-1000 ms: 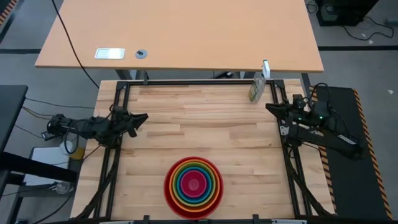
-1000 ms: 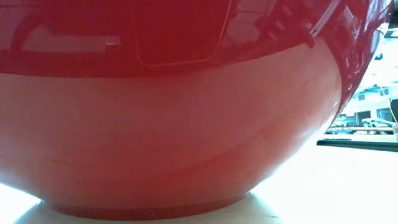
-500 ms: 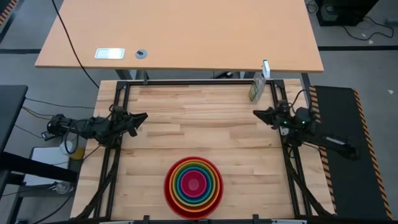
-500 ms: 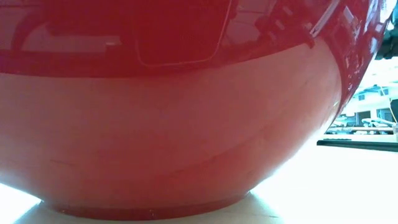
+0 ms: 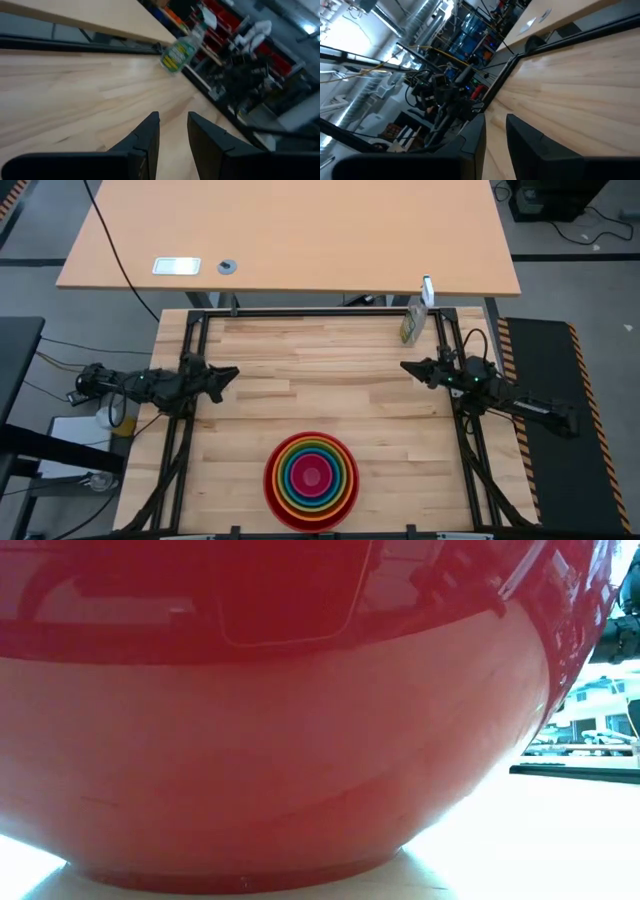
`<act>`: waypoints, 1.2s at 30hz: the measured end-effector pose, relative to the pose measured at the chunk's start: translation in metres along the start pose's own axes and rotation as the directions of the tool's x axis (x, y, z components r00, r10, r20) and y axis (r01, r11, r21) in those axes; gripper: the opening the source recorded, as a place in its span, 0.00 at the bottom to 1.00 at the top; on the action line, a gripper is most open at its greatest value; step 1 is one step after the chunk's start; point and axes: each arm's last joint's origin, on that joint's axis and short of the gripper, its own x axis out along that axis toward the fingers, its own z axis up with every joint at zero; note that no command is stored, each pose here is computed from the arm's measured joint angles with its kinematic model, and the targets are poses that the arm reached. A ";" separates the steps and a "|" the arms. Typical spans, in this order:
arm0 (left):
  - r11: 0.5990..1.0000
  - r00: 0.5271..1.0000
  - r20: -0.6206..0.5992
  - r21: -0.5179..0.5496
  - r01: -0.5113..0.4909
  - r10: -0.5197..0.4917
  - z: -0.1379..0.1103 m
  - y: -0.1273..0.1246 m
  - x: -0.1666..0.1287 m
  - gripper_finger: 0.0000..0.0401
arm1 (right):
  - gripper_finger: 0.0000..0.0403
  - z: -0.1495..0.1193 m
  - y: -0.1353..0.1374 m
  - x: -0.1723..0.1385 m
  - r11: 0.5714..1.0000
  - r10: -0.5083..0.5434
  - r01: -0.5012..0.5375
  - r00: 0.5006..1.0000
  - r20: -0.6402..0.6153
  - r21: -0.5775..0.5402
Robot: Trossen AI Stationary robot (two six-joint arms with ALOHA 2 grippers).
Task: Nest bowls inside each other
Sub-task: Return to Home Position
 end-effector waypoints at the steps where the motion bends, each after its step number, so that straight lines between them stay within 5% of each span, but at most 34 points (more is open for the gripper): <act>1: 1.000 1.000 -0.014 0.013 0.008 -0.008 -0.001 0.000 0.000 0.26 | 0.21 0.000 0.000 0.000 1.000 -0.001 0.001 1.000 0.000 -0.006; 5: 0.996 0.998 -0.049 0.080 0.034 -0.030 -0.002 0.000 0.000 0.26 | 0.21 0.000 0.000 0.000 0.997 -0.002 0.001 1.000 -0.002 -0.074; 9: 0.988 0.998 -0.063 0.153 -0.015 0.025 -0.005 0.005 0.000 0.26 | 0.21 -0.001 -0.001 0.001 0.949 -0.011 0.007 1.000 -0.011 -0.314; 17: 0.951 0.990 -0.096 0.300 -0.072 0.105 -0.011 0.013 -0.001 0.26 | 0.21 -0.001 -0.004 0.002 0.715 -0.065 0.053 0.998 0.010 -0.697; 22: 0.867 0.995 -0.022 0.494 -0.071 0.094 -0.006 0.009 0.000 0.26 | 0.21 -0.001 -0.005 0.003 0.587 -0.091 0.072 0.996 0.023 -0.806; 26: 0.792 0.994 0.042 0.601 -0.105 0.100 -0.002 0.006 0.000 0.26 | 0.21 -0.001 -0.006 0.004 0.574 -0.095 0.075 0.995 0.024 -0.816; 36: 0.817 0.994 0.041 0.567 -0.104 0.099 -0.002 0.006 0.000 0.26 | 0.20 -0.001 -0.006 0.004 0.574 -0.095 0.075 0.995 0.025 -0.816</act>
